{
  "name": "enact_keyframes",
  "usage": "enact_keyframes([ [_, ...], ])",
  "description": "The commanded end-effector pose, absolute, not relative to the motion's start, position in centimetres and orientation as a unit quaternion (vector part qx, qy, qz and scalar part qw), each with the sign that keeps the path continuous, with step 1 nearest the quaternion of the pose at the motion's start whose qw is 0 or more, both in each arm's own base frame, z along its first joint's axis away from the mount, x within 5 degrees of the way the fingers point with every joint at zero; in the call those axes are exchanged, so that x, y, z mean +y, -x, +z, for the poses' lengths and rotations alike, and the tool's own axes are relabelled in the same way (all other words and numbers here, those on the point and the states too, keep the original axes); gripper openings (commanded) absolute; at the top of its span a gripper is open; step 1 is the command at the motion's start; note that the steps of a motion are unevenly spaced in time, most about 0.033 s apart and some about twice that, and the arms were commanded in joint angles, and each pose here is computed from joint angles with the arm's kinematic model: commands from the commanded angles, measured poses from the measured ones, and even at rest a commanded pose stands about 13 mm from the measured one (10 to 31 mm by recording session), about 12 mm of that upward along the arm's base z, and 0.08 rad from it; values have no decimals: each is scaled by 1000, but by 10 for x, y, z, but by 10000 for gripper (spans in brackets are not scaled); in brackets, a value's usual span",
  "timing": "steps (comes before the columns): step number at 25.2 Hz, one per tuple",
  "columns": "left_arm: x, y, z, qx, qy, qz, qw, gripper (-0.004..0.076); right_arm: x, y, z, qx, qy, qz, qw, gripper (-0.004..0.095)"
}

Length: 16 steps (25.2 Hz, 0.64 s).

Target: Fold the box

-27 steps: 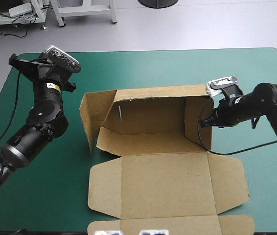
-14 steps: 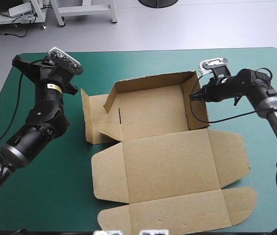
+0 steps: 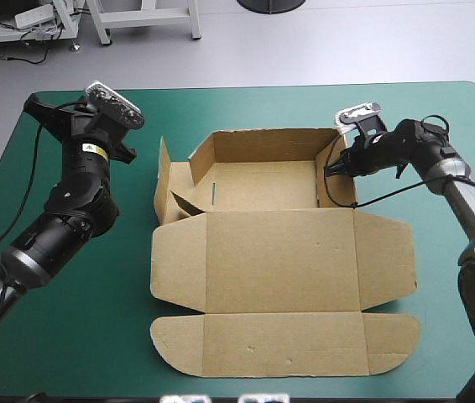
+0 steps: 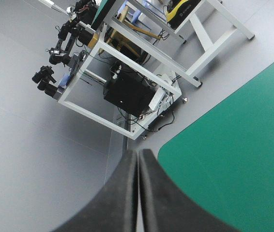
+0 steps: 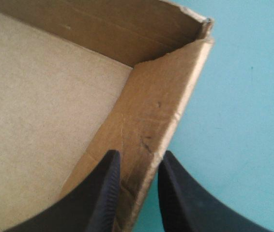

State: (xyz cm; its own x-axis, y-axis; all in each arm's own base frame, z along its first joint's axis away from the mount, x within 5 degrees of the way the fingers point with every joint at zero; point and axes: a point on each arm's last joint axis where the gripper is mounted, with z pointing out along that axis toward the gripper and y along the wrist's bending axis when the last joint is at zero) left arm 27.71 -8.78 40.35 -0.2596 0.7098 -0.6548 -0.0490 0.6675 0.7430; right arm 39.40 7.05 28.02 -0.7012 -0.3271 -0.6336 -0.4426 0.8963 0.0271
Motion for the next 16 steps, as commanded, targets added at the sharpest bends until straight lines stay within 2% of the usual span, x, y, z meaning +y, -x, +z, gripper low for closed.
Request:
enact_keyframes([
  [1,-83,-269,425,694,-220,347,591,-5,71,-391,309,902,215,89,365,357],
  [8,-83,-269,424,699,-223,342,587,-5,74,-390,332,899,224,107,362,372],
  [16,-83,-269,423,703,-225,338,584,-5,76,-376,415,871,240,118,413,372],
])
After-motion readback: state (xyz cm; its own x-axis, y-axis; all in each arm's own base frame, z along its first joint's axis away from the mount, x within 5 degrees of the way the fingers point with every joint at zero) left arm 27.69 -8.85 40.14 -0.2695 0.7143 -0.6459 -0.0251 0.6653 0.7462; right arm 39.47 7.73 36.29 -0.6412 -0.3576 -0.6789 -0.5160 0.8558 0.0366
